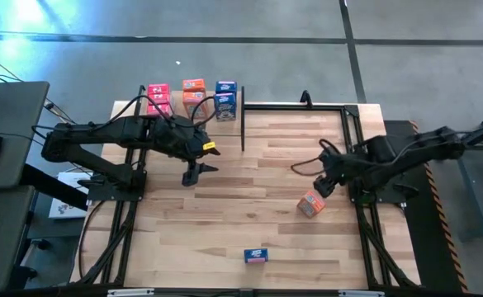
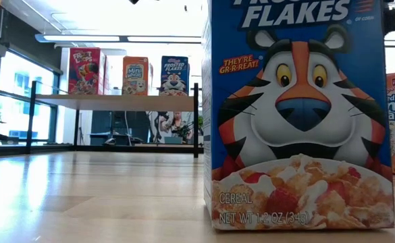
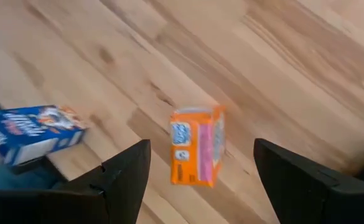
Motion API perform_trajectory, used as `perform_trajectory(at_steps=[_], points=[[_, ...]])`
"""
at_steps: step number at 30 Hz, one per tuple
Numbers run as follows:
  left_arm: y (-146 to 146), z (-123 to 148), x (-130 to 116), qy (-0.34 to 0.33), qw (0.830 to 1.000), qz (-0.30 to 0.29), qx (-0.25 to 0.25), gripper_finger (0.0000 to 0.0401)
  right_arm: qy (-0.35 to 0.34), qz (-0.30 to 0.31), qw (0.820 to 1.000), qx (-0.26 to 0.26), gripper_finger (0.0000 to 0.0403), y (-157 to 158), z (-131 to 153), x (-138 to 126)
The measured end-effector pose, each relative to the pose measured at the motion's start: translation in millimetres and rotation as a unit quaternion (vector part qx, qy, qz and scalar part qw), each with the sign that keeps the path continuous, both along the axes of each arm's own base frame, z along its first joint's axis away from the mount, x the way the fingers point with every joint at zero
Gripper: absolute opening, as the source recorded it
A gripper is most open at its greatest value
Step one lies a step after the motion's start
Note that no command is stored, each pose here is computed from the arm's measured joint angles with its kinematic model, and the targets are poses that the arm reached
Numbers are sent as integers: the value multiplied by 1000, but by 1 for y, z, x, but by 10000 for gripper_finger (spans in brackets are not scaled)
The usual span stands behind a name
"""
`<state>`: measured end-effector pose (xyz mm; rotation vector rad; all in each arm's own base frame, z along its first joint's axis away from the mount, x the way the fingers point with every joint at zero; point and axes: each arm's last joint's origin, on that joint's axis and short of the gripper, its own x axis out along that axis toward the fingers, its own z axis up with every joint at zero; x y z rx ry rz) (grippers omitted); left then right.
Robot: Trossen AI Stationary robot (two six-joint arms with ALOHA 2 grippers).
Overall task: Stack cereal on shelf
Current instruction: Put the orange cereal box on the the shelf aligned with the other orange cereal boxes
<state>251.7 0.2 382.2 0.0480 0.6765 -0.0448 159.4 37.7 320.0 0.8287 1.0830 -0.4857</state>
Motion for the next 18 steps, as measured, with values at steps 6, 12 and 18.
perform_trajectory(at_steps=[6,12,18], points=[[8,0,0,-3,1000,13,-6,223,30,-19,999,-3,277,19,-7,2],[13,1,0,-4,1000,-2,-29,223,63,-10,998,-18,277,40,-20,11],[14,1,0,-5,999,-20,-25,223,99,-1,994,-41,277,56,-36,22]])
